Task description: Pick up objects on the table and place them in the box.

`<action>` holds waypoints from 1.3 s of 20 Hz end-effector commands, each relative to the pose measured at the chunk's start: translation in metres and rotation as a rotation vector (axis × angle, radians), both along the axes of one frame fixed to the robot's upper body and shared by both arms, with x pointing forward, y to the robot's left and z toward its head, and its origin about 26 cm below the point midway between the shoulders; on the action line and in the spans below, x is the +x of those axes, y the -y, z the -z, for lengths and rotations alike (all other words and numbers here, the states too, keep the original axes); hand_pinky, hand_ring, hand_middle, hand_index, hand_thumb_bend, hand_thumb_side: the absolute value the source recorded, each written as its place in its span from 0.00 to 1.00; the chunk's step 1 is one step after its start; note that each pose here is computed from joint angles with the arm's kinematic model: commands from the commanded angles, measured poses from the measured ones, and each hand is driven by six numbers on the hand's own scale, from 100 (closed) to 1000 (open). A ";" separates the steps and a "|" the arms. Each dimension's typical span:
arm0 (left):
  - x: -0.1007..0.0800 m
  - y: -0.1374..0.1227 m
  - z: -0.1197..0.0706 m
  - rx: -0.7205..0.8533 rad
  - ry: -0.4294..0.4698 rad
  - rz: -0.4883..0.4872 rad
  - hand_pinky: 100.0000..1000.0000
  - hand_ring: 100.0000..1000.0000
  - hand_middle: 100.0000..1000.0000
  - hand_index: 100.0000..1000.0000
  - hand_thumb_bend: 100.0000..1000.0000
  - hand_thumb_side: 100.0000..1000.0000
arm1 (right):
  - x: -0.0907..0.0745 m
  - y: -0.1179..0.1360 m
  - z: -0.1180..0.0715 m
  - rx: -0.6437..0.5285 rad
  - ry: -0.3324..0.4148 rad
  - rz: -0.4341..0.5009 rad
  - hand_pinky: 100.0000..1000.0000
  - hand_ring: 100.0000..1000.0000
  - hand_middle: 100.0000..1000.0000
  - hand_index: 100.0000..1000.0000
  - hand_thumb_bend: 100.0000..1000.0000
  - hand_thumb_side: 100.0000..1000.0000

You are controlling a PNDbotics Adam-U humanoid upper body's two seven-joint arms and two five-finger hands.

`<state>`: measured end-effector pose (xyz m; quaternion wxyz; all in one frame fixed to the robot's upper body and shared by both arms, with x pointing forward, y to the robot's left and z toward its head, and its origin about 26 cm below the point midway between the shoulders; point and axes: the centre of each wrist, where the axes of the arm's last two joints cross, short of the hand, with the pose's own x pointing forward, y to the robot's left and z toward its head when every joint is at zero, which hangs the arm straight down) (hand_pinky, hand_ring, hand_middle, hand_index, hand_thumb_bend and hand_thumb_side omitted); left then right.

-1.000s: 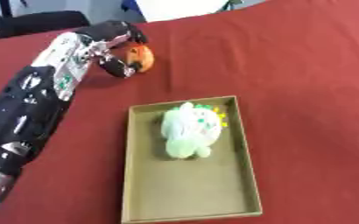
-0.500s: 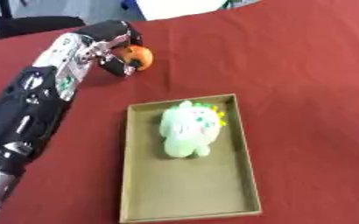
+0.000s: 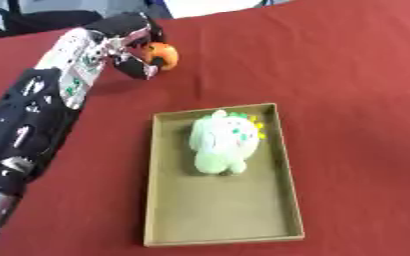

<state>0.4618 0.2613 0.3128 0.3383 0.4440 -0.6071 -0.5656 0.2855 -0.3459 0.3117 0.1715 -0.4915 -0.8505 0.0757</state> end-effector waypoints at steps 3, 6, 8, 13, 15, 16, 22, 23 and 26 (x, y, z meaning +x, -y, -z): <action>-0.013 -0.002 -0.025 0.010 0.060 0.038 0.53 0.55 0.50 0.63 0.06 0.00 | -0.005 0.002 -0.006 -0.017 0.026 0.015 0.67 0.73 0.56 0.79 0.00 0.55; -0.025 0.007 -0.032 0.014 0.075 0.106 0.53 0.55 0.50 0.63 0.07 0.00 | -0.005 0.003 -0.004 -0.015 0.020 0.021 0.67 0.73 0.56 0.79 0.01 0.54; -0.037 0.015 -0.038 0.025 0.101 0.161 0.52 0.54 0.48 0.62 0.04 0.00 | -0.006 0.004 -0.003 -0.015 0.016 0.026 0.67 0.73 0.56 0.79 0.01 0.54; -0.092 0.043 -0.052 0.044 0.201 0.348 0.50 0.53 0.47 0.62 0.03 0.00 | -0.006 0.005 0.000 -0.022 0.008 0.036 0.67 0.73 0.56 0.79 0.01 0.53; -0.120 0.055 -0.053 0.055 0.234 0.420 0.50 0.54 0.47 0.62 0.03 0.00 | -0.006 0.006 0.001 -0.022 0.006 0.041 0.67 0.73 0.56 0.79 0.01 0.53; -0.134 0.061 -0.053 0.063 0.244 0.456 0.51 0.54 0.47 0.62 0.04 0.00 | -0.006 0.007 0.002 -0.022 0.005 0.044 0.67 0.73 0.56 0.79 0.01 0.53; -0.169 0.088 -0.035 0.068 0.232 0.616 0.51 0.54 0.47 0.62 0.00 0.00 | -0.007 0.010 0.007 -0.019 -0.009 0.061 0.67 0.73 0.56 0.78 0.01 0.53; -0.169 0.093 -0.029 0.060 0.213 0.654 0.51 0.54 0.47 0.62 0.00 0.00 | -0.007 0.010 0.008 -0.017 -0.011 0.063 0.67 0.73 0.56 0.78 0.01 0.53; -0.168 0.101 -0.012 0.069 0.147 0.733 0.51 0.54 0.47 0.61 0.00 0.00 | -0.007 0.011 0.009 -0.011 -0.014 0.067 0.66 0.73 0.56 0.78 0.02 0.54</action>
